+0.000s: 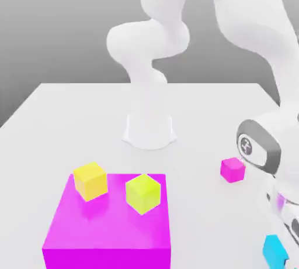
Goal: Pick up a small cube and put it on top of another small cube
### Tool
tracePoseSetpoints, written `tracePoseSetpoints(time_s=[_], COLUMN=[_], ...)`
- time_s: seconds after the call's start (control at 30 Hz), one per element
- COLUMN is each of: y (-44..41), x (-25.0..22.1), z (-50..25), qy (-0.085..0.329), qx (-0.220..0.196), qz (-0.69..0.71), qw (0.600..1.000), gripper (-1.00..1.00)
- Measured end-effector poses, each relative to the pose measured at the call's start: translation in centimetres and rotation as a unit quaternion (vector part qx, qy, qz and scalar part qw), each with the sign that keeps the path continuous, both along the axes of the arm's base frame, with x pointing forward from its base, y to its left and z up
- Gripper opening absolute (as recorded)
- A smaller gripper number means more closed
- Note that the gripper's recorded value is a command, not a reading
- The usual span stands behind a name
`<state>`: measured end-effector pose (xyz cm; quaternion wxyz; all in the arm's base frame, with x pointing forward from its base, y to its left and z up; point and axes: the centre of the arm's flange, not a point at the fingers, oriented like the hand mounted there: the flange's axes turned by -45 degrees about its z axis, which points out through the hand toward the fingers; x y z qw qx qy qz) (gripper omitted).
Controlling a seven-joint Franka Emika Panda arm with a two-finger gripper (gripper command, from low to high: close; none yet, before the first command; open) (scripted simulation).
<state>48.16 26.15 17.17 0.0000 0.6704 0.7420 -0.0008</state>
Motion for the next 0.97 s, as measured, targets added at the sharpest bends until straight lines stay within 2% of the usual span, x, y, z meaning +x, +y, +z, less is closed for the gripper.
tracePoseSetpoints(time_s=[0.3, 0.47, 0.67, 0.83, 0.87, 0.97], y=[-11.1, -19.4, -26.0, -27.3, -27.4, -27.4], x=[0.0, -1.8, -6.1, -6.9, -7.0, -7.0], z=[9.2, 13.1, 16.6, 11.9, 11.1, 11.1], qy=[0.008, 0.009, 0.003, 0.001, 0.001, 0.001], qx=[0.007, 0.008, 0.003, 0.002, 0.001, 0.001], qz=[-0.201, -0.344, -0.481, -0.509, -0.51, -0.51], qw=[0.979, 0.939, 0.876, 0.861, 0.86, 0.86], gripper=[-1.0, -1.0, -1.0, -1.0, 1.0, 1.0])
